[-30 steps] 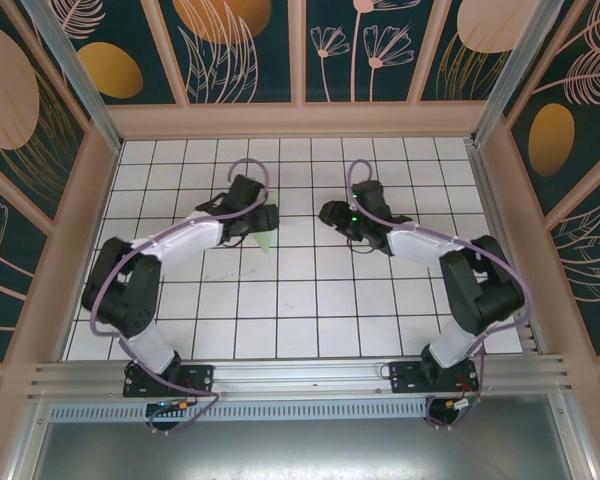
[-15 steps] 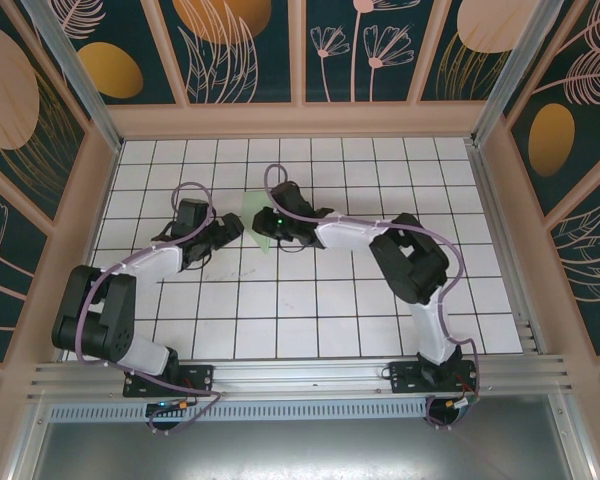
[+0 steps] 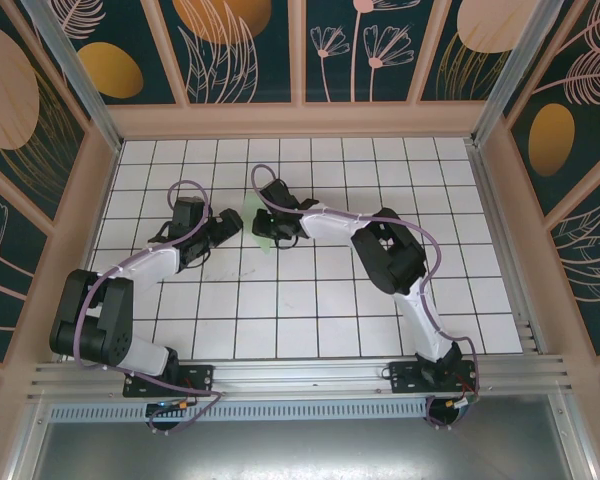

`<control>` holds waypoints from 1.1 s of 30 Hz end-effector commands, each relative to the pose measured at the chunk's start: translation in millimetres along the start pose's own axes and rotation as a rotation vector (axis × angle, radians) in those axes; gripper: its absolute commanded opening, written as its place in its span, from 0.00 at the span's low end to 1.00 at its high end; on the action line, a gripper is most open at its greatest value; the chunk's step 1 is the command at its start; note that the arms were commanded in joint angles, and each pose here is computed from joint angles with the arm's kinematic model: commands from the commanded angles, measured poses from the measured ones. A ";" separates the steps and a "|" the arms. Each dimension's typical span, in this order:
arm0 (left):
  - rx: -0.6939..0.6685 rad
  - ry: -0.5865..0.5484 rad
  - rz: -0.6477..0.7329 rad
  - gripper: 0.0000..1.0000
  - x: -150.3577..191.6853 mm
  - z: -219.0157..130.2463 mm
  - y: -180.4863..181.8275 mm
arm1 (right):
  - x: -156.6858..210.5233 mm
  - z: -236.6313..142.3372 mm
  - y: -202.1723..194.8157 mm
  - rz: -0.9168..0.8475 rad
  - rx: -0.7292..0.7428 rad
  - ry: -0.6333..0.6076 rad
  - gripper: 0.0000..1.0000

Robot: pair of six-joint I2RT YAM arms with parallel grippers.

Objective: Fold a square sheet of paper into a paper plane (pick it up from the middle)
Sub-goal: Move the paper to the center of the table.

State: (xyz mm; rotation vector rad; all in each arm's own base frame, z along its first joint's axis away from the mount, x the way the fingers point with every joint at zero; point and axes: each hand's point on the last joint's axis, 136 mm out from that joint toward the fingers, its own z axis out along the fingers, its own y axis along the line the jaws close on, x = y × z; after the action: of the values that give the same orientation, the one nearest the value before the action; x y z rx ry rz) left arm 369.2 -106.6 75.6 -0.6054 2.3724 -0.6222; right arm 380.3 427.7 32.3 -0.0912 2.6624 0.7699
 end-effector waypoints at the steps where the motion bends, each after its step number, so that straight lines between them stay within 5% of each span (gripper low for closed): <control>1: 0.039 -0.016 0.004 0.98 -6.5 -3.3 -8.8 | 20.9 2.5 -22.7 -0.147 0.056 0.101 0.23; 11: 0.093 0.008 0.014 0.98 -3.4 -1.1 -18.0 | 84.1 -45.4 -82.1 -0.630 0.078 0.296 0.26; 15: 0.149 0.030 0.004 0.99 1.4 0.7 -26.2 | 75.5 -66.3 -77.6 -0.668 0.057 0.253 0.25; 20: 0.234 0.080 0.005 0.98 10.6 -0.6 -39.8 | 28.2 -105.0 -31.2 -0.445 -0.022 0.019 0.35; 25: 0.308 0.118 -0.018 0.98 20.3 -8.2 -49.4 | 14.0 -128.9 -26.3 -0.098 -0.062 -0.136 0.44; 33: 0.345 0.174 -0.037 0.99 39.0 -16.2 -51.8 | 38.5 -110.4 -31.9 0.080 -0.083 -0.111 0.44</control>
State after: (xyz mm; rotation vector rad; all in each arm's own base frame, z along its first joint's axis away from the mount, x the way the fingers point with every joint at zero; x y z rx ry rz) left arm 350.1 -154.6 88.0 -0.4875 2.3641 -1.0312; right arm 309.4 336.0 95.2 -0.1032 2.5438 0.8226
